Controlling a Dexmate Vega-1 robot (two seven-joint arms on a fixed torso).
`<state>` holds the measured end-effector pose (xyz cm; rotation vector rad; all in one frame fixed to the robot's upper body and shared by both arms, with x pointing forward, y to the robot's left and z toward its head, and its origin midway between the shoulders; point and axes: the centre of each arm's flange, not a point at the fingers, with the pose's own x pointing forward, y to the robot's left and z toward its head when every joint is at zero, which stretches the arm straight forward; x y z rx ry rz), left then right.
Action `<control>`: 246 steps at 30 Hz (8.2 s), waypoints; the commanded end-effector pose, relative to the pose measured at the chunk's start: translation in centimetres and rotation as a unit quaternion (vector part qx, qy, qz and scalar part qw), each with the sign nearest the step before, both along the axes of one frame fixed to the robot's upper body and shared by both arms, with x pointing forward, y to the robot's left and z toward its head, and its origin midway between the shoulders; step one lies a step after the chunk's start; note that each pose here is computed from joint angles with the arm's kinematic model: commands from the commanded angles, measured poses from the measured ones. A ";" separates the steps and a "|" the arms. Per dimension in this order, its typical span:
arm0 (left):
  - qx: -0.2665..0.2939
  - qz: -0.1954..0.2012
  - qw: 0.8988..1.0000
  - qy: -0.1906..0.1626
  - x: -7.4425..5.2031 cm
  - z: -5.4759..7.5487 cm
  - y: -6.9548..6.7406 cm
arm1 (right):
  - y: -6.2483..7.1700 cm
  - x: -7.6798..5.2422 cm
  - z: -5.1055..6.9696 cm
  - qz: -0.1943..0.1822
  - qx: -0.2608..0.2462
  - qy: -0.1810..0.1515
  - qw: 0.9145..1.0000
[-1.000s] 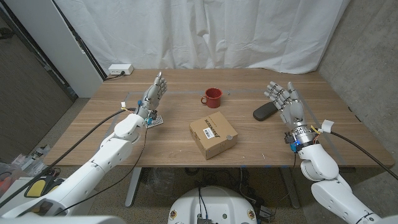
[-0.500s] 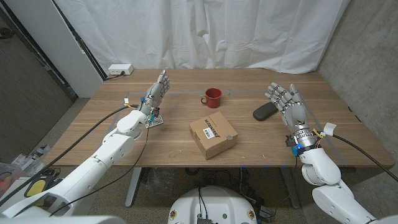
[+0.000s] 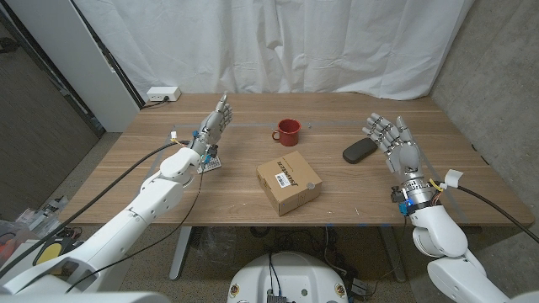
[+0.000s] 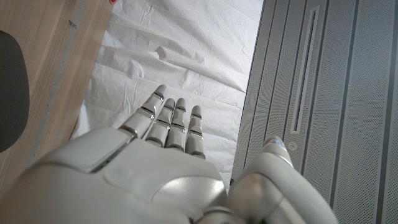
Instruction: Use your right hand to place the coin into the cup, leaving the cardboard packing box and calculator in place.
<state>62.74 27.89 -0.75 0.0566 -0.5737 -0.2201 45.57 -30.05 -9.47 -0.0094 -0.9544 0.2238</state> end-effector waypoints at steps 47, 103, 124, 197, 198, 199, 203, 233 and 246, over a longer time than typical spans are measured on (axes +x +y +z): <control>0.041 -0.009 0.999 -0.004 0.7 2.5 0.6 | 2.3 -4.2 -3.4 -0.102 -0.056 -0.062 0.991; 0.056 0.000 0.998 -0.008 -1.0 2.2 2.3 | 4.8 -8.1 -4.5 -0.316 -0.180 -0.167 0.916; 0.057 -0.002 0.998 -0.009 -0.5 2.4 1.8 | 5.2 -8.3 -4.4 -0.394 -0.251 -0.221 0.856; 0.064 0.006 0.998 -0.015 -1.2 2.9 1.2 | 7.5 -6.7 -8.1 -0.502 -0.379 -0.310 0.713; 0.064 0.006 0.998 -0.015 -1.2 2.9 1.2 | 7.5 -6.6 -8.1 -0.502 -0.378 -0.310 0.713; 0.065 0.006 0.998 -0.014 -1.2 3.0 1.1 | 7.6 -6.5 -8.1 -0.501 -0.381 -0.310 0.712; 0.070 0.005 0.997 -0.016 -1.1 3.3 1.1 | 7.7 -6.0 -8.3 -0.497 -0.392 -0.311 0.709; 0.074 0.011 0.997 -0.013 -1.1 3.6 1.0 | 7.9 -2.9 -10.5 -0.517 -0.362 -0.301 0.715; 0.075 0.009 0.997 -0.011 -0.5 3.7 0.9 | 8.5 -2.6 -10.4 -0.517 -0.357 -0.303 0.717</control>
